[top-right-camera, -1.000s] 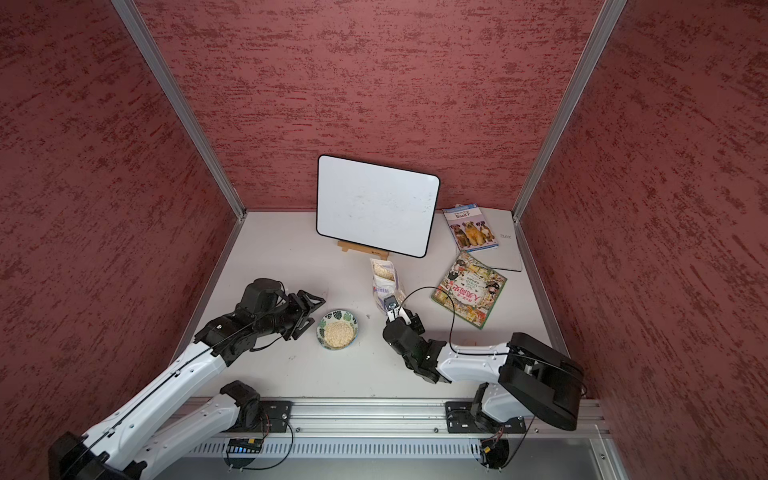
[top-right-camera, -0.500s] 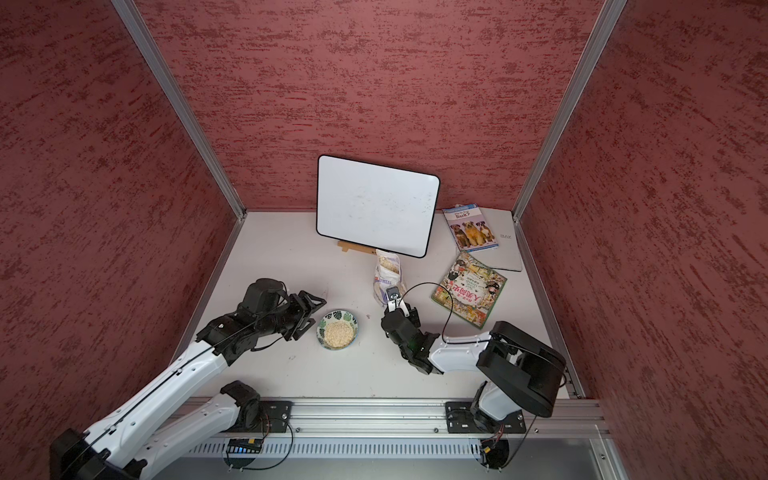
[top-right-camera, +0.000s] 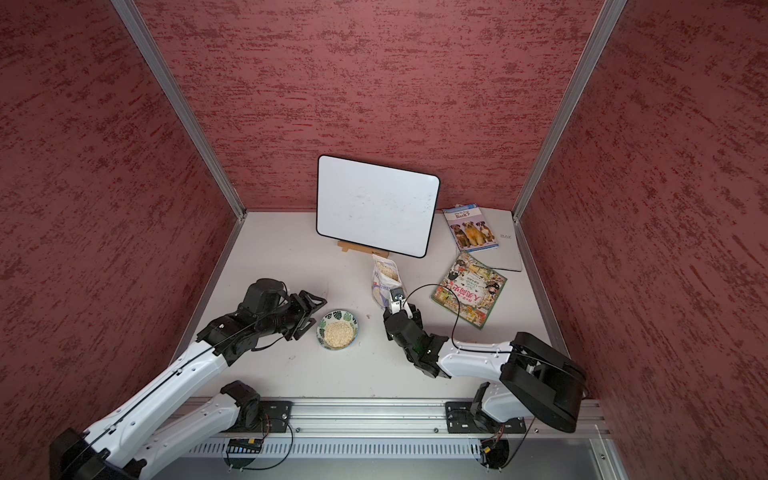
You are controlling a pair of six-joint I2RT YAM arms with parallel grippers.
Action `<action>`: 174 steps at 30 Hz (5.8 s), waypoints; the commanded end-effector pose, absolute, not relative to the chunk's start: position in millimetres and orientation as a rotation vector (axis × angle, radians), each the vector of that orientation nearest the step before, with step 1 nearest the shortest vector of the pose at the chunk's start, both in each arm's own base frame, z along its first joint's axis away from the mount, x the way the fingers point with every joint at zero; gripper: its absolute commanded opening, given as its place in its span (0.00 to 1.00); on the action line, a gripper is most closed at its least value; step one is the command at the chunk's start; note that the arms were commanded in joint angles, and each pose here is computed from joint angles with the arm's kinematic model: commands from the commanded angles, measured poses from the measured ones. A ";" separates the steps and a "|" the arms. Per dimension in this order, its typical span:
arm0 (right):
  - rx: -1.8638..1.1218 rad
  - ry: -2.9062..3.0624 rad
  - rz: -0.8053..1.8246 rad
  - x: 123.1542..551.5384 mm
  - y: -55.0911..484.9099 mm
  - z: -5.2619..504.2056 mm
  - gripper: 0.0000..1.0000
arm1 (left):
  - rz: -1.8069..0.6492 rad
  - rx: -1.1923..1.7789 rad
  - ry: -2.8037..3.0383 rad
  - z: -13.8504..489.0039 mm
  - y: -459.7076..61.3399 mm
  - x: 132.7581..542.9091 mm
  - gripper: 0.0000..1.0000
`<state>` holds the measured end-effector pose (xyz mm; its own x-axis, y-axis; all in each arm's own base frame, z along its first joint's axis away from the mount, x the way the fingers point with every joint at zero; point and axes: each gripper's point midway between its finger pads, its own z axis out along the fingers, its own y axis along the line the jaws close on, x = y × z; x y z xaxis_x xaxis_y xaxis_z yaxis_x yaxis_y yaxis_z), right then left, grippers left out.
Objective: Pour the oats into the breakfast bowl
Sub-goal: Place the oats bag at the center of the board, then close the oats bag at the center of the board.
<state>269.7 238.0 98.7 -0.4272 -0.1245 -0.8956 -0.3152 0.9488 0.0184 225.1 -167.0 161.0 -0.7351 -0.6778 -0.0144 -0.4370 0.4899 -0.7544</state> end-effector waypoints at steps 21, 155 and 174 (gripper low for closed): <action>-0.405 2.079 0.224 210.5 172.8 271.9 0.99 | -1.046 -0.827 2.438 167.4 -168.6 229.7 0.73; -0.621 2.726 0.192 231.8 190.9 204.7 0.32 | -1.258 0.376 2.363 187.4 -345.2 263.3 0.67; -0.618 2.689 0.121 237.6 188.5 205.1 0.14 | -1.264 0.307 2.359 189.1 -346.3 270.3 0.67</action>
